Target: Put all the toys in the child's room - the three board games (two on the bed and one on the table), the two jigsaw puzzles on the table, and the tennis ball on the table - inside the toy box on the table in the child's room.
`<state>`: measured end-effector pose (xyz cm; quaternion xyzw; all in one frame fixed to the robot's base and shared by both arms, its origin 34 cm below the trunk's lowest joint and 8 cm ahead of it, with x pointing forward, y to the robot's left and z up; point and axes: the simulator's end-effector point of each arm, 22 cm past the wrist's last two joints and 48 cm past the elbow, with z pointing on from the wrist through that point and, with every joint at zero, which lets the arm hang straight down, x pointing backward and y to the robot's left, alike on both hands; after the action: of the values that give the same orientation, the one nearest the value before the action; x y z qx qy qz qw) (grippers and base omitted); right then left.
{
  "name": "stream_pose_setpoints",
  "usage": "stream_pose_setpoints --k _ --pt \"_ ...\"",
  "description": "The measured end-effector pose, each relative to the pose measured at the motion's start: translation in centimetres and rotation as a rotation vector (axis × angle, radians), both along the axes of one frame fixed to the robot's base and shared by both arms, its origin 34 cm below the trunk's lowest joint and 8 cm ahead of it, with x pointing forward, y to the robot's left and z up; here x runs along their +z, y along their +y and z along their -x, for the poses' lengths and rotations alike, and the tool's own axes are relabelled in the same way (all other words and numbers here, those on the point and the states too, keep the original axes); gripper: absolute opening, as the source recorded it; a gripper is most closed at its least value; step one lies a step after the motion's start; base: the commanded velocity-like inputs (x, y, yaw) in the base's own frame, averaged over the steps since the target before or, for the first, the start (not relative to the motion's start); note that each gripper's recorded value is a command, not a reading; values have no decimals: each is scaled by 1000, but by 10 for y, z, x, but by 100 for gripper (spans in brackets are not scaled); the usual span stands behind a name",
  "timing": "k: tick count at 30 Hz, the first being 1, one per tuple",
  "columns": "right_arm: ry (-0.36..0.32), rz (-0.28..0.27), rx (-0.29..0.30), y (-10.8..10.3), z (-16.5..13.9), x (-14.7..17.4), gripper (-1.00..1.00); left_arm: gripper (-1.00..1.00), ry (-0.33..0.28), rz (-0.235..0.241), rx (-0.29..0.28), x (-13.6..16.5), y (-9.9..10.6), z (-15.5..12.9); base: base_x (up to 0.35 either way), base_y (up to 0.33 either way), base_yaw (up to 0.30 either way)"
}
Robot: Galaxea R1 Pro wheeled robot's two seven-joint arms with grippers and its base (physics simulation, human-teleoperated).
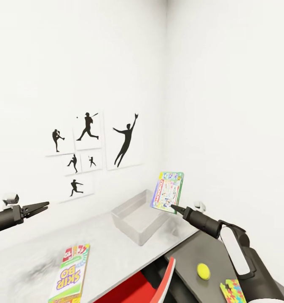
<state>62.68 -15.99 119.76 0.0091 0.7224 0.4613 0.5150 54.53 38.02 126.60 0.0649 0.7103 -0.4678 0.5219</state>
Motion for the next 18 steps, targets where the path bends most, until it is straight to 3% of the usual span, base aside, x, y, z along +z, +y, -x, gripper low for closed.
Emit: stream_pose_setpoints --k 6,18 --pt "-1 -5 1 0 0 1 -100 100 2 0 0 -1 0 0 26 2 74" --pt "2 -5 0 -1 0 0 -100 100 2 0 0 -1 0 0 137 52 3"
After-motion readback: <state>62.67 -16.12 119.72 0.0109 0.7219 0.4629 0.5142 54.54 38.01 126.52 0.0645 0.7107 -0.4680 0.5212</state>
